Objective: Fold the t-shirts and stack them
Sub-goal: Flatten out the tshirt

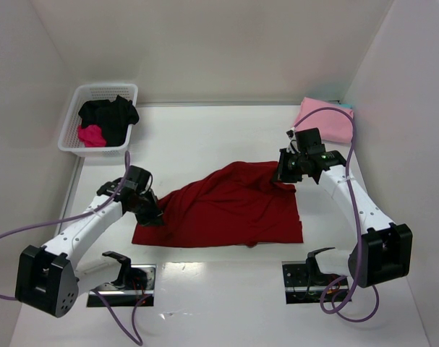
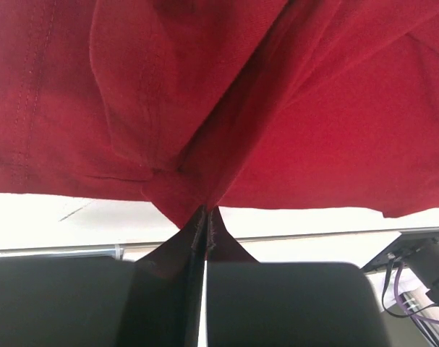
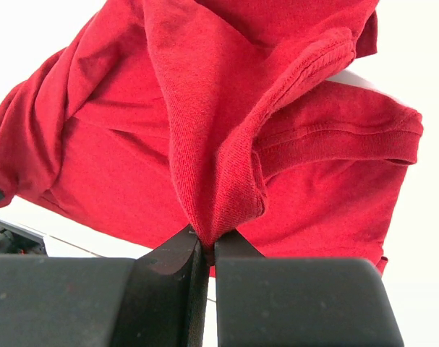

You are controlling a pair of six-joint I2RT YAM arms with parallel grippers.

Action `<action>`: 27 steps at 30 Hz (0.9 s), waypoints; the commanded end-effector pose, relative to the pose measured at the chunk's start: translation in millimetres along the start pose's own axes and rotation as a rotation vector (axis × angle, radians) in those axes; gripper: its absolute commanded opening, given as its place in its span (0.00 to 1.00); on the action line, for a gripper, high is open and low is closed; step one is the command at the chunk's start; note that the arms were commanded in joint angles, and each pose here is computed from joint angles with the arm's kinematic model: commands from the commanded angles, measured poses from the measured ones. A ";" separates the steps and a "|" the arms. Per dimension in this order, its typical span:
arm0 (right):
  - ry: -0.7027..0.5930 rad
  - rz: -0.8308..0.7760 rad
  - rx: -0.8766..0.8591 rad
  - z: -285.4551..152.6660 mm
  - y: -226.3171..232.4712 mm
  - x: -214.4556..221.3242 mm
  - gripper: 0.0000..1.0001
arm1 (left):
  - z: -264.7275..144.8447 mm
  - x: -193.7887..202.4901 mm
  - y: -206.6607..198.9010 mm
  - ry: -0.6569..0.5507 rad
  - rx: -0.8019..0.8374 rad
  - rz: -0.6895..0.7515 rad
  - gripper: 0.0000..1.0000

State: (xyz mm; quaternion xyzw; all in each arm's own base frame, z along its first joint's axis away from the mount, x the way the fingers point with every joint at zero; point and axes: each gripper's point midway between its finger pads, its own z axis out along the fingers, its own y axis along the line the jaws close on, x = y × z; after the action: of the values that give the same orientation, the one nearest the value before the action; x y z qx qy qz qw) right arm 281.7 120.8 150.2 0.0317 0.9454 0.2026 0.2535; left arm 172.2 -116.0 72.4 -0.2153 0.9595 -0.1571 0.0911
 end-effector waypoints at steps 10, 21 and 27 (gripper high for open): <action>-0.082 -0.011 -0.025 -16.2 10.7 -21.8 0.06 | -64.5 -40.5 -53.1 -0.174 0.152 0.109 0.00; -0.132 0.005 -0.098 -17.6 22.8 -25.8 0.11 | -129.2 -126.8 -92.0 -0.583 0.197 0.213 0.00; 0.038 0.006 -0.156 -22.6 27.3 17.4 0.05 | -143.4 -150.1 -86.5 -0.674 0.134 0.219 0.00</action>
State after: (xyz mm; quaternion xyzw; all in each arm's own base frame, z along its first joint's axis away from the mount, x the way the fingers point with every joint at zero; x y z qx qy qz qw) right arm 277.1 130.4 168.2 0.0317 0.9323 0.2385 0.2702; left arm 284.4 -101.2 224.5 -0.1493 0.9019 -0.1561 0.3741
